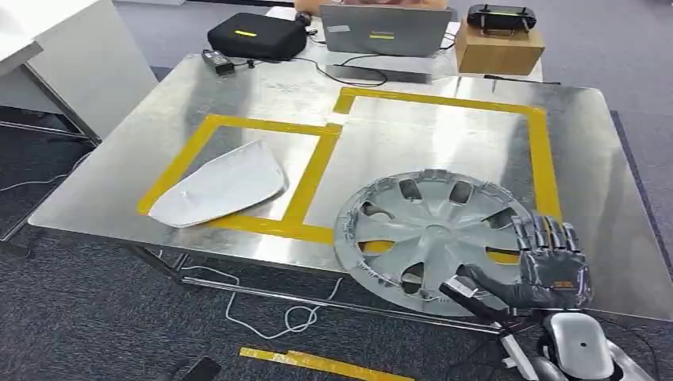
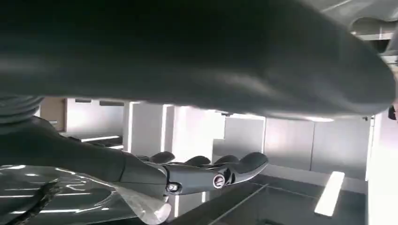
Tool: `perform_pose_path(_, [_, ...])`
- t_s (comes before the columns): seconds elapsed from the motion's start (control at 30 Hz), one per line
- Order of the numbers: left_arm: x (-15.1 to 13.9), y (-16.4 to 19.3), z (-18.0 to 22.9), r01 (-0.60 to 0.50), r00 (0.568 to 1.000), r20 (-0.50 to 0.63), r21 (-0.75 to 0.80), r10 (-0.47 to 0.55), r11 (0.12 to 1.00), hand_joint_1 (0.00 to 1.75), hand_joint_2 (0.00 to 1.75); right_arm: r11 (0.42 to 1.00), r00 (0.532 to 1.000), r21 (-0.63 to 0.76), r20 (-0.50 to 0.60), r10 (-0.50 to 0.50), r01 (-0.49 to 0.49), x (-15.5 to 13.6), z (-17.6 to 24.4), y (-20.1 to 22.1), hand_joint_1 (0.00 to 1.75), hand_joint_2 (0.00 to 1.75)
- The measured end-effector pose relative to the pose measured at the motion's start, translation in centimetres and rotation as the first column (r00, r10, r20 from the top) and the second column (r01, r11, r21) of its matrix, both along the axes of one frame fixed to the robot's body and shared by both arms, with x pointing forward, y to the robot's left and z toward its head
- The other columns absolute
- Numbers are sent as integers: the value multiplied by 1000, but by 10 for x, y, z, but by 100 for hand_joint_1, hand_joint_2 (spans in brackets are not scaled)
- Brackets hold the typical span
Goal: Take the parts from the cabinet and place them on the table.
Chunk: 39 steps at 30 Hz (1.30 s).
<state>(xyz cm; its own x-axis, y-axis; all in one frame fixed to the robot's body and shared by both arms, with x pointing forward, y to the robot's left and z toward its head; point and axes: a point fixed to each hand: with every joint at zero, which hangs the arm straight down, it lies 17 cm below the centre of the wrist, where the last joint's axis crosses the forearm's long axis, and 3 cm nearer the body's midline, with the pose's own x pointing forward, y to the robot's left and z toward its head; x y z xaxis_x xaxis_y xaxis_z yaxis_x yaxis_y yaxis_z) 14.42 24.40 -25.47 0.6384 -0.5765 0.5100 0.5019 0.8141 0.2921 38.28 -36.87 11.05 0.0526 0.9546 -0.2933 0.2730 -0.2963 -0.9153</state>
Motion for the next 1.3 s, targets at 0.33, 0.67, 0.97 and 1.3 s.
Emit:
perform_pose_path(0.33, [3, -13, 3, 24, 1000, 18, -28, -24, 999, 0, 0, 999, 999, 38, 45, 7, -9, -13, 9, 4, 0, 0])
perform_pose_path(0.67, [6, -22, 5, 35, 999, 24, -47, -34, 998, 0, 0, 999, 996, 47, 90, 8, -12, -18, 25, 6, 0, 0])
perform_pose_path(0.97, [9, -22, 6, 34, 999, 29, -47, -33, 998, 0, 0, 999, 993, 40, 117, 30, -35, -18, 38, 12, 0, 0])
perform_pose_path(1.3, [18, -26, 9, 27, 999, 43, -57, -25, 998, 0, 0, 999, 993, 25, 109, 41, -44, -20, 40, 15, 0, 0])
